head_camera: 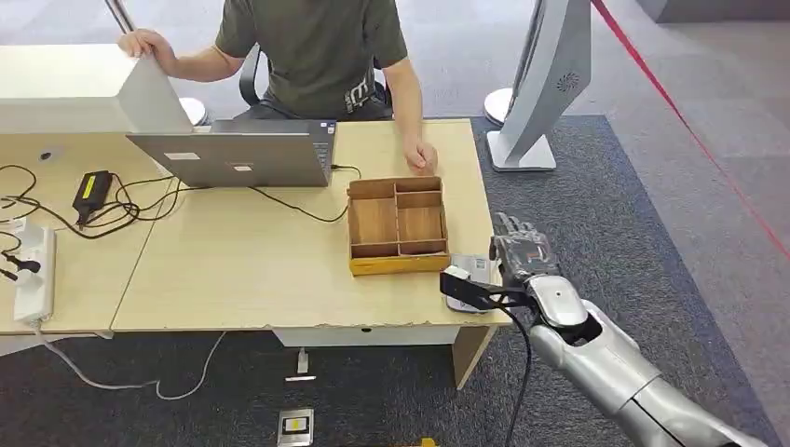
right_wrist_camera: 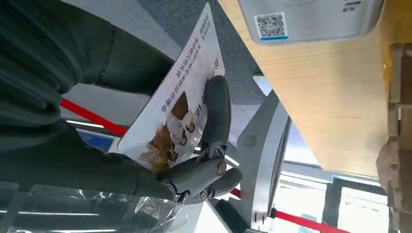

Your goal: Pass the card to the sensor for recognition and then transmit it.

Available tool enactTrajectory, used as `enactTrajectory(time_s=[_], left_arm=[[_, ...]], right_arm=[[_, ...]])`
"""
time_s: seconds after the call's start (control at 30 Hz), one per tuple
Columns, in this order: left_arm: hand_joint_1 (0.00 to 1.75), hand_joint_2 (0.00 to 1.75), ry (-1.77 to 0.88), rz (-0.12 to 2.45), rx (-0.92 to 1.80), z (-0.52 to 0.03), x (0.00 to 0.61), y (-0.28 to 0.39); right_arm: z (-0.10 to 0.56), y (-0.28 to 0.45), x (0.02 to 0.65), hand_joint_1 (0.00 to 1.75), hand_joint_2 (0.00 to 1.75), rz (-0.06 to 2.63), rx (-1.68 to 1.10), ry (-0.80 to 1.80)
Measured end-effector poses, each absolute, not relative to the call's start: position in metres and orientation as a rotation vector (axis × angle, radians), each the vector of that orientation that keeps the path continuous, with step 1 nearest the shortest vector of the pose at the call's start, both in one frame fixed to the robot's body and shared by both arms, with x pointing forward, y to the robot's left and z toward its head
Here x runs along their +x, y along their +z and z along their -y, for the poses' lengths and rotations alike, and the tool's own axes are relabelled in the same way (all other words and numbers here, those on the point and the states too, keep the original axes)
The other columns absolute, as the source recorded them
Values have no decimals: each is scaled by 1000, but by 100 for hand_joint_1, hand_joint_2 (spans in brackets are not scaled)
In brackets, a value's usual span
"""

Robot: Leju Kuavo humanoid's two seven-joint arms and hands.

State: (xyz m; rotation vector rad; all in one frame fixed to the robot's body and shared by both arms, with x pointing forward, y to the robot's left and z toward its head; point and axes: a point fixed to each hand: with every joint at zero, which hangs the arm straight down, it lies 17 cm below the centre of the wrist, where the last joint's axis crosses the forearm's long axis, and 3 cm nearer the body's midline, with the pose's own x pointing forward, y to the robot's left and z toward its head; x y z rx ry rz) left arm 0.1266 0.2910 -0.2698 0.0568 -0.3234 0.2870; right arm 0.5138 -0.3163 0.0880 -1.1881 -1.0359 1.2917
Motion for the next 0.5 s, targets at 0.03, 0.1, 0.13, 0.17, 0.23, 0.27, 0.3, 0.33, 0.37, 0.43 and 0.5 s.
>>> enactTrajectory(time_s=[0.03, 0.1, 0.13, 0.17, 0.23, 0.27, 0.3, 0.33, 0.37, 0.43, 0.5], left_arm=[[0, 0, 285, 322, 59, -292, 126, -270], [0, 0, 282, 320, 59, -292, 126, -270], [0, 0, 281, 320, 59, -292, 126, -270], [0, 0, 281, 320, 59, -292, 126, -270], [0, 0, 280, 320, 59, -292, 126, -270], [0, 0, 280, 320, 59, -292, 126, -270], [0, 0, 279, 320, 59, -292, 126, -270], [0, 0, 278, 320, 60, -292, 126, -270], [0, 0, 277, 320, 60, -292, 126, -270], [0, 0, 278, 321, 59, -292, 126, -270], [0, 0, 278, 322, 58, -292, 126, -270]], right_arm=[[315, 86, 513, 175, 175, 1035, -1184, 1295], [311, 82, 510, 175, 175, 1035, -1171, 1301], [309, 79, 508, 175, 175, 1037, -1165, 1305], [306, 77, 507, 175, 175, 1039, -1160, 1309], [301, 74, 505, 175, 175, 1041, -1152, 1319], [299, 73, 504, 175, 175, 1043, -1149, 1324], [297, 72, 503, 175, 175, 1044, -1145, 1328], [293, 70, 502, 175, 175, 1048, -1140, 1335], [290, 69, 501, 175, 175, 1052, -1135, 1342], [281, 66, 499, 175, 175, 1060, -1129, 1360], [273, 63, 497, 175, 175, 1065, -1118, 1372]])
